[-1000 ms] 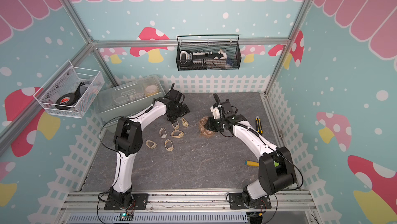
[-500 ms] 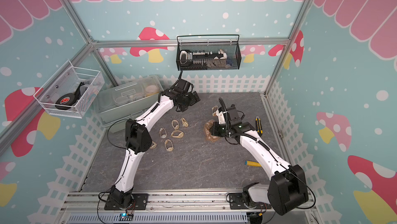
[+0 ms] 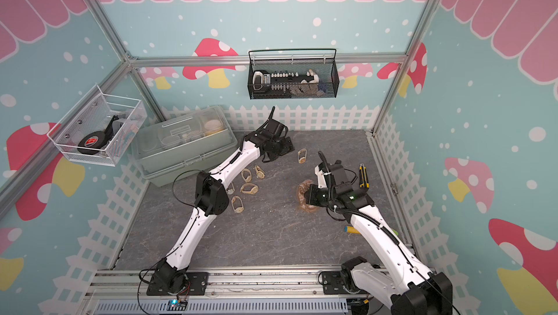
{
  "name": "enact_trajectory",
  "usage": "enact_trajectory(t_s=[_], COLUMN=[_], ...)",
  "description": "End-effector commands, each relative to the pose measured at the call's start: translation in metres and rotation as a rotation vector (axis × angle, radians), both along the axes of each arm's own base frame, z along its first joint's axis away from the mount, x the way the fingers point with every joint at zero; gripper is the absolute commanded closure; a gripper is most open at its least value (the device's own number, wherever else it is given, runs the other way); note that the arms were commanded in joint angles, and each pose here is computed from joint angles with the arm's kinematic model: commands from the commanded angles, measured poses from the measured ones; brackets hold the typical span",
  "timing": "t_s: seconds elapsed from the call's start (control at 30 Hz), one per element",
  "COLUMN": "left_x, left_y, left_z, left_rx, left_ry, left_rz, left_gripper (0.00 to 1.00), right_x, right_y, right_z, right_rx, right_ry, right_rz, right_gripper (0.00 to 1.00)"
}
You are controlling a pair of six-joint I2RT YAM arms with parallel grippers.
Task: Wipe the watch dial
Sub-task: Move the watch to the center of the board.
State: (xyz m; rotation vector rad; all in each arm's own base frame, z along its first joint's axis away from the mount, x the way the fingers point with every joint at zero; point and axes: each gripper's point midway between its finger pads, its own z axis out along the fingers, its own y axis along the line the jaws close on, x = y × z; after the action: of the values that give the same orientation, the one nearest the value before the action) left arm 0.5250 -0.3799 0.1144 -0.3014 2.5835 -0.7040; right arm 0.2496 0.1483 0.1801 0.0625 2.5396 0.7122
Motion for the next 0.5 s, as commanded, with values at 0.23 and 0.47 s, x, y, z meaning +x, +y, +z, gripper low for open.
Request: enact_trajectory(t_s=[0.23,0.47], left_x=[0.007,0.022], left_y=[-0.032,-0.037], left_z=[-0.035,-0.046], left_rx=[-0.002,-0.040], left_ry=[-0.052,-0.075], left_rz=[-0.025,0.016], left_gripper=[0.36,0.39], right_x=[-0.028,-0.037], right_y=[-0.016,-0.018], right_z=[-0.010,-0.015], right_rx=[-0.014,0.006], right_ry=[0.078,0.095], right_rz=[-0.056,-0.073], right_gripper=[1.00,1.00])
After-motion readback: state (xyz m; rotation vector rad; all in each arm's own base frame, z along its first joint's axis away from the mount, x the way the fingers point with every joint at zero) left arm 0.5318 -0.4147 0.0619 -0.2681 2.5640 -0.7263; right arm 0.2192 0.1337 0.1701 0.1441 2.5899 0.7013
